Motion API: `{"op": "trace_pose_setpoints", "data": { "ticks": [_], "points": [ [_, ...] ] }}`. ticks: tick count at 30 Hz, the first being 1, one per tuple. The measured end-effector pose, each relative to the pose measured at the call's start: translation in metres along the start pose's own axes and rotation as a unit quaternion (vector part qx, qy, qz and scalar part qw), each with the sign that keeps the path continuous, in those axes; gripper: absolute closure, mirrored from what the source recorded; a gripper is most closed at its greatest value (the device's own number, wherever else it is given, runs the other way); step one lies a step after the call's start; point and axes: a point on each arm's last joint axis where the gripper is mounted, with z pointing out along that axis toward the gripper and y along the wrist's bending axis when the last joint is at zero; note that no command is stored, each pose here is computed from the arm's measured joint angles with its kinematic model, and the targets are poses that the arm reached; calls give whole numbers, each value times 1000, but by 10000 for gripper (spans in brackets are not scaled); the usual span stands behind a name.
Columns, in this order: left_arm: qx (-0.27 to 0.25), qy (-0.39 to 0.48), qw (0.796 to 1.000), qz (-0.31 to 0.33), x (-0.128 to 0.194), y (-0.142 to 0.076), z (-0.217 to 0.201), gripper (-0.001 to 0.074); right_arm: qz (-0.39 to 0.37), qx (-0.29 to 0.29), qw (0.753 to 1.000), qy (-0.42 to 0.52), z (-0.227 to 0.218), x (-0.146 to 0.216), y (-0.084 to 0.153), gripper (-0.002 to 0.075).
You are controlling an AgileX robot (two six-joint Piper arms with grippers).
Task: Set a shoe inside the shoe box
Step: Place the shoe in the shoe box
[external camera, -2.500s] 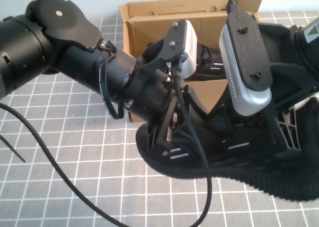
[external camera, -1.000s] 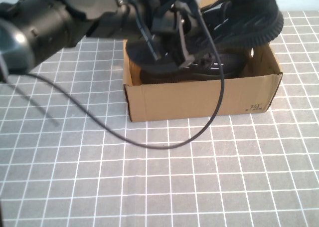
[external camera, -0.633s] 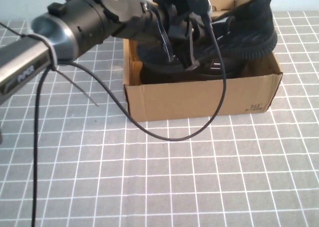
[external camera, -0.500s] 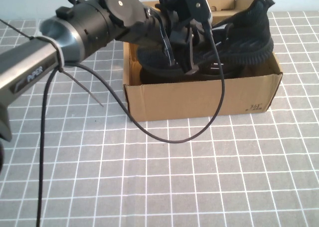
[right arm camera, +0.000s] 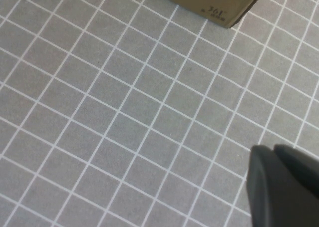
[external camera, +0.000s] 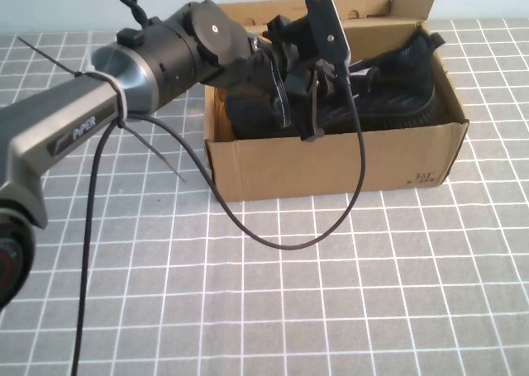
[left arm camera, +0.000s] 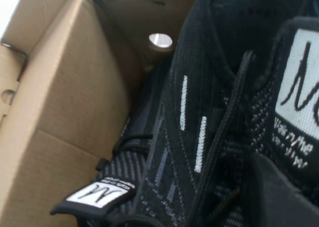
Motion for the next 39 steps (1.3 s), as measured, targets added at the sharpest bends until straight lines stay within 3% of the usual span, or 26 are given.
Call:
{"op": "trace_pose_setpoints", "data": {
  "ticks": [21,31,39],
  "points": [
    [23,21,999,14,22,-11,28,715,0,0,1000,0,0,0,0,742],
    [73,-4,997,-10,-2,-3,14,715,0,0,1000,0,0,0,0,742],
    [83,0,996,-13,-2,-3,14,715,0,0,1000,0,0,0,0,742]
  ]
}}
